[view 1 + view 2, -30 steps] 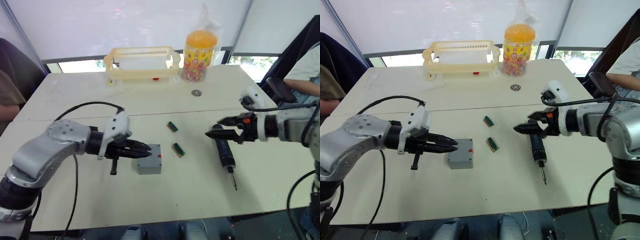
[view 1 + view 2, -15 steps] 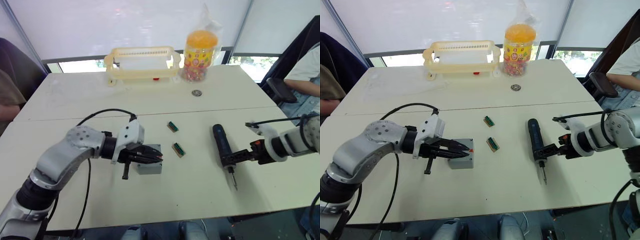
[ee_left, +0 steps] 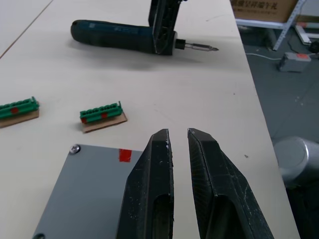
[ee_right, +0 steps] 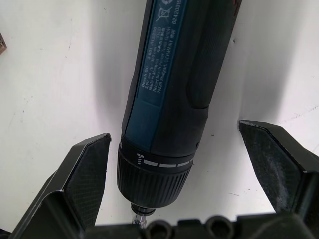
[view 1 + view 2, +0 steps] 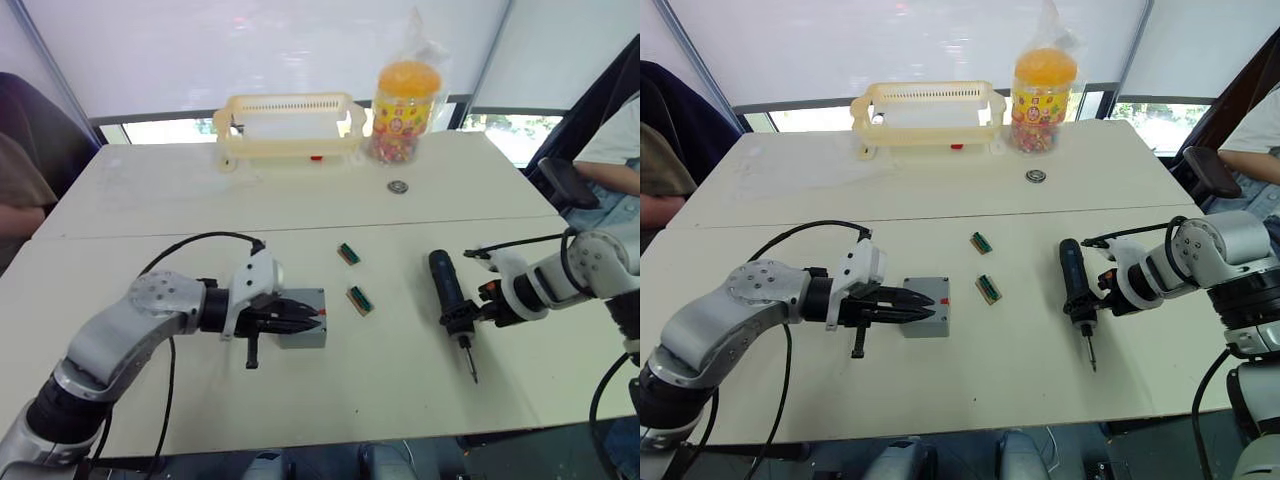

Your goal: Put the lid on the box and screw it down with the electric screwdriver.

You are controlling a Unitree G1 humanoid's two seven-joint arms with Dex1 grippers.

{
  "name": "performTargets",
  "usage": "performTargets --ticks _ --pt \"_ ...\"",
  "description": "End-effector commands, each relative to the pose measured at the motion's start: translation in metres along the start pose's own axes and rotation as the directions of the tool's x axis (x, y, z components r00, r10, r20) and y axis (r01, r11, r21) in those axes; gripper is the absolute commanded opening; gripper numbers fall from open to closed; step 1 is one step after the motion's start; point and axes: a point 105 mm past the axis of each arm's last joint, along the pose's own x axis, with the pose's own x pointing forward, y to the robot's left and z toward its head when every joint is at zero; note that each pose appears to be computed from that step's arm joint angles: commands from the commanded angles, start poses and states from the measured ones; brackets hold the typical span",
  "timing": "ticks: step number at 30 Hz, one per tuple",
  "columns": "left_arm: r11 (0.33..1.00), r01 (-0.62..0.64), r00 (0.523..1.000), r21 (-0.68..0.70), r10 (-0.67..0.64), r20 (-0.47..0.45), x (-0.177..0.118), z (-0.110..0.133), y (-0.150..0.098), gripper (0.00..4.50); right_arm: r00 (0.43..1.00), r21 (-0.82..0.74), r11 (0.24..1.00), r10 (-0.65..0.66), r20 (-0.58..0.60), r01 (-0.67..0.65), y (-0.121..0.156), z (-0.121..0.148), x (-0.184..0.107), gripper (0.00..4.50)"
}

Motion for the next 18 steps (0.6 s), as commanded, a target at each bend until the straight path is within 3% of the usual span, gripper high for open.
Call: performTargets --ticks 1,4,5,7,10,11,18 --pt "0.999 -0.013 1.000 0.035 0.013 0.016 -0.003 0.009 -0.001 0.56 0.999 -0.036 0.999 0.000 -0.042 -0.002 0.005 -0.007 0.006 4.46" --pt "0.999 -0.015 1.000 0.034 0.015 0.013 -0.003 0.008 0.000 0.56 0.997 -0.078 0.997 -0.011 -0.079 0.005 0.007 -0.019 0.007 4.46" --pt "0.999 -0.016 1.000 0.033 0.016 0.012 -0.003 0.008 0.000 0.56 0.996 -0.094 0.995 -0.021 -0.087 0.012 0.007 -0.022 0.007 4.23" --pt "0.999 -0.018 1.000 0.032 0.017 0.011 -0.003 0.007 0.002 0.56 0.995 -0.113 0.993 -0.036 -0.096 0.025 0.006 -0.026 0.008 3.62" --pt "0.999 -0.017 1.000 0.031 0.017 0.015 -0.001 0.007 0.003 0.56 0.994 -0.116 0.992 -0.060 -0.094 0.049 0.003 -0.029 0.011 2.06" --pt "0.999 -0.016 1.000 0.032 0.016 0.016 -0.001 0.007 0.004 0.56 0.994 -0.117 0.992 -0.064 -0.090 0.054 0.003 -0.028 0.012 1.80" --pt "0.999 -0.018 1.000 0.028 0.018 0.002 -0.002 0.003 0.010 0.56 0.999 -0.047 0.998 -0.044 -0.016 0.043 0.001 -0.012 0.011 1.78"
